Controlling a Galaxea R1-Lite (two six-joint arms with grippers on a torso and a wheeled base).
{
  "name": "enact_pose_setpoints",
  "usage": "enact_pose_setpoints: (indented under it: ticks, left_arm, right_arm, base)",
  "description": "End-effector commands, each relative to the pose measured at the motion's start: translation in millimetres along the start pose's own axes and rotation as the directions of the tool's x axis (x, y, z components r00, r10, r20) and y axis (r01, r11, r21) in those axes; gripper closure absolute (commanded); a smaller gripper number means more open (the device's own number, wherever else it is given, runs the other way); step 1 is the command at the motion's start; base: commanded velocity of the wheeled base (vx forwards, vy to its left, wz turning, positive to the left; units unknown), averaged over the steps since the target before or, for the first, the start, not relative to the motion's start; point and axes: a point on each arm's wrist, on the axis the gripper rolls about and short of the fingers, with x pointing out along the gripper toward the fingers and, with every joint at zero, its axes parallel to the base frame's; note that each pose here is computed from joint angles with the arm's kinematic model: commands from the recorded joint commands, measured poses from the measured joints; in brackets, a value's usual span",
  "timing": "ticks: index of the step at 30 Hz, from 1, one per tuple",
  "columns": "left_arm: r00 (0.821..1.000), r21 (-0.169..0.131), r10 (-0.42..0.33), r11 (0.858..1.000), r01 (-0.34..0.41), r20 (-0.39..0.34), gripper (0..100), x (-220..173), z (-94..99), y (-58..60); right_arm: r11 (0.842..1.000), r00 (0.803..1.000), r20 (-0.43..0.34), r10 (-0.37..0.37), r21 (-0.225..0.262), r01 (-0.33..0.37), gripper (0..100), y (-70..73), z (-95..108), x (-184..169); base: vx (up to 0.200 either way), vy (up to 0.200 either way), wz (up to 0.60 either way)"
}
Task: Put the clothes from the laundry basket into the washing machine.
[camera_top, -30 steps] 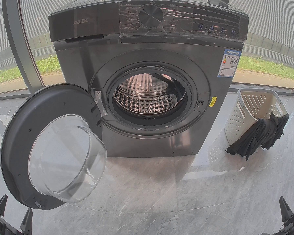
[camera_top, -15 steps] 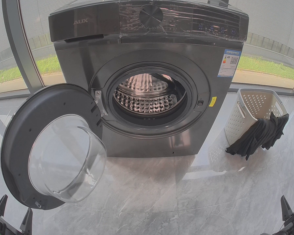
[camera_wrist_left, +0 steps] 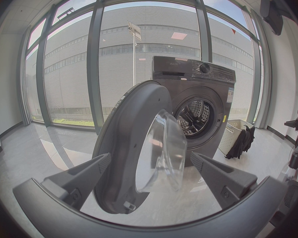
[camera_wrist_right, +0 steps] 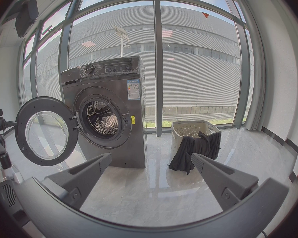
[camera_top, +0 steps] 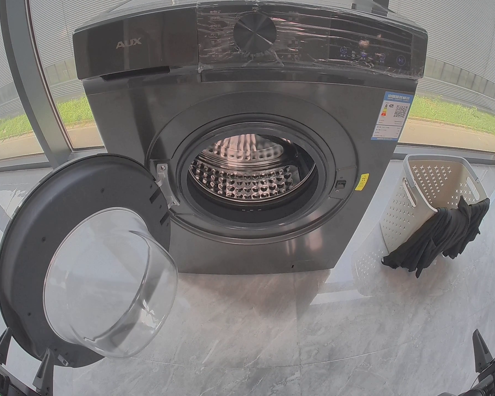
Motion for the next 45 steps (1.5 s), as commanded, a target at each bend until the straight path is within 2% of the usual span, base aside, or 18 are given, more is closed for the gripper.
enact_pose_setpoints:
  ticks: [1, 5, 28, 32, 45]
  left_arm:
    - [1.000, 0.000, 0.002, 1.000, -0.002, 0.002, 0, -0.2, -4.8, 0.1]
    - [1.000, 0.003, 0.003, 1.000, -0.004, 0.002, 0, -0.2, -4.8, 0.1]
    - [1.000, -0.009, 0.008, 1.000, -0.008, 0.002, 0, -0.2, -4.8, 0.2]
    - [1.000, -0.009, 0.008, 1.000, -0.008, 0.002, 0, -0.2, -4.8, 0.2]
    - [1.000, -0.009, 0.008, 1.000, -0.008, 0.002, 0, -0.2, -4.8, 0.2]
  right_arm:
    - [1.000, 1.000, -0.007, 0.001, 0.000, -0.001, 0, 0.0, -5.2, 0.5]
    - [1.000, 1.000, -0.007, 0.001, 0.000, -0.001, 0, 0.0, -5.2, 0.5]
    - [1.000, 1.000, -0.006, 0.001, 0.000, -0.001, 0, 0.0, -5.0, 0.5]
    - [1.000, 1.000, -0.006, 0.001, 0.000, -0.001, 0, 0.0, -5.0, 0.5]
    - [1.000, 1.000, -0.007, 0.001, 0.000, -0.001, 0, 0.0, -5.2, 0.5]
  base:
    - [0.000, 0.000, 0.00]
    - [0.000, 0.000, 0.00]
    - [0.000, -0.200, 0.00]
    - [0.000, 0.000, 0.00]
    - [0.200, 0.000, 0.00]
